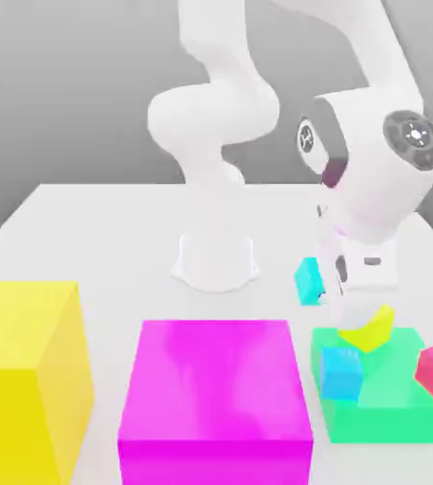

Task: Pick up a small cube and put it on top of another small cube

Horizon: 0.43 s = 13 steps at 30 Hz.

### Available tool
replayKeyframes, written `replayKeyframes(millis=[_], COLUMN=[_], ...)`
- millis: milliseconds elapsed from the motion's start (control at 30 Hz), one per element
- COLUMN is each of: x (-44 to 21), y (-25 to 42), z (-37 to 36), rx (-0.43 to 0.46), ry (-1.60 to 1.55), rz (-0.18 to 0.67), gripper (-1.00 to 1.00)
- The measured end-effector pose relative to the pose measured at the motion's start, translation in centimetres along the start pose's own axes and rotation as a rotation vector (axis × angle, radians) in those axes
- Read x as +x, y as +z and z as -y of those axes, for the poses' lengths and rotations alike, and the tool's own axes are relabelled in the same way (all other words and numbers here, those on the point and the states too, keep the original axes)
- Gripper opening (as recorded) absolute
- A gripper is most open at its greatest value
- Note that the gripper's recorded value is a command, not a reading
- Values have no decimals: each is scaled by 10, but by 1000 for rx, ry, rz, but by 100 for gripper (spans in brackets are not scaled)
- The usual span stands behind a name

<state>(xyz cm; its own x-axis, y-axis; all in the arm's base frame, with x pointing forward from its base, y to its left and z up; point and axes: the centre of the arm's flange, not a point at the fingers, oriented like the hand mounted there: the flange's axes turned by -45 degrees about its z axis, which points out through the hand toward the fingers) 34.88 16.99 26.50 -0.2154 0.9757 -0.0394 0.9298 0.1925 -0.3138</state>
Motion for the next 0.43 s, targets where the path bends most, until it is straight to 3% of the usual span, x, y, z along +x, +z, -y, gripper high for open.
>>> replayKeyframes(millis=[167,300,333,433], x=[-17,-16,-17,-17], y=[-49,-15,-4,-4], z=[-27,-44,-48,-48], rx=[-281,-315,-317,-317], ry=[-84,-95,-94,-94], rz=[-25,-28,-27,-27], gripper=[-100,-100,100,100])
